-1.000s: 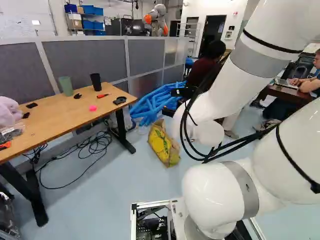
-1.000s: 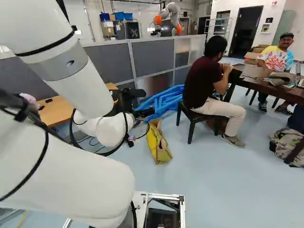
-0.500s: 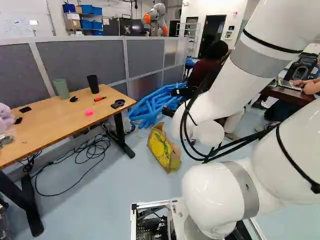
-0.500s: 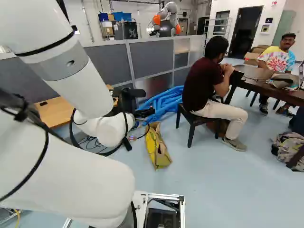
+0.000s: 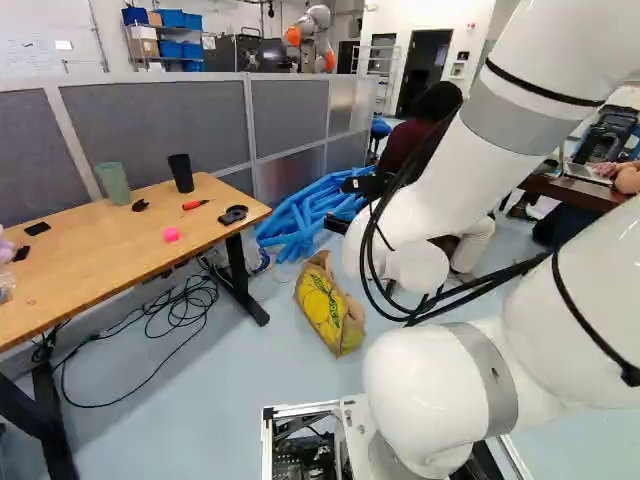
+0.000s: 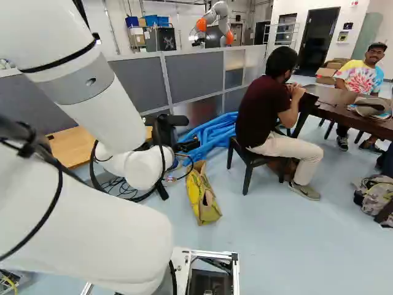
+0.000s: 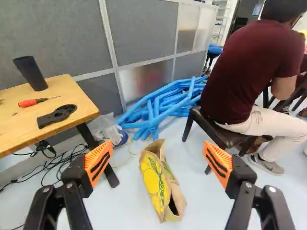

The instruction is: Pick up the bag on the ground and place it on the table

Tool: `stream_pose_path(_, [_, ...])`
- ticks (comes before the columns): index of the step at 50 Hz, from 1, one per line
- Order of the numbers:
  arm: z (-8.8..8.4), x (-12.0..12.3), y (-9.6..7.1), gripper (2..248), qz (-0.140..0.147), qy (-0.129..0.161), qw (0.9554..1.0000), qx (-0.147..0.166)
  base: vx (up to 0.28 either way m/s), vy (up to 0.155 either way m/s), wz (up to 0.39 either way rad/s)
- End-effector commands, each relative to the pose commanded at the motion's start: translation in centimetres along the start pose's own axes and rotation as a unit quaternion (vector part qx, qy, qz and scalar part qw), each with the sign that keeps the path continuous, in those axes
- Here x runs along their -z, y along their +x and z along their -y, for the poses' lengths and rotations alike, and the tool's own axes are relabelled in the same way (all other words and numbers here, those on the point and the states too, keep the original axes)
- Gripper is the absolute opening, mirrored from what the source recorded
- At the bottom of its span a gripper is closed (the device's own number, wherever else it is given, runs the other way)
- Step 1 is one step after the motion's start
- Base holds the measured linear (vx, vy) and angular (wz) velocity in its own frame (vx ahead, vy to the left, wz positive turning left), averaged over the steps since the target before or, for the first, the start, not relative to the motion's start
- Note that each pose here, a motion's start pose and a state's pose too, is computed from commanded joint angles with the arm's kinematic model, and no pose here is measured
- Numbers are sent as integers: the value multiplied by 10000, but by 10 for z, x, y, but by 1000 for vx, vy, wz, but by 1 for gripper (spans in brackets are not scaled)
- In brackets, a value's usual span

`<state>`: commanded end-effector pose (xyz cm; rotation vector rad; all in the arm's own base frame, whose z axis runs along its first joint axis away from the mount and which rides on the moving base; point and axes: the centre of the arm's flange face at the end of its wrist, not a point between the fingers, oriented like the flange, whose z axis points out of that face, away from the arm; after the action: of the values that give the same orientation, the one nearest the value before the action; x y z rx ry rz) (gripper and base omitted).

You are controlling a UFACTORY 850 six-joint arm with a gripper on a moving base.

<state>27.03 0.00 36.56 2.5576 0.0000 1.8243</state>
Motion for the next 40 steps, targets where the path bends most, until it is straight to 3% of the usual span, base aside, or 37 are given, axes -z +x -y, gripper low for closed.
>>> stream_pose_path(40, [0,0,0,247,0,0,10000,0,110,-1,-7])
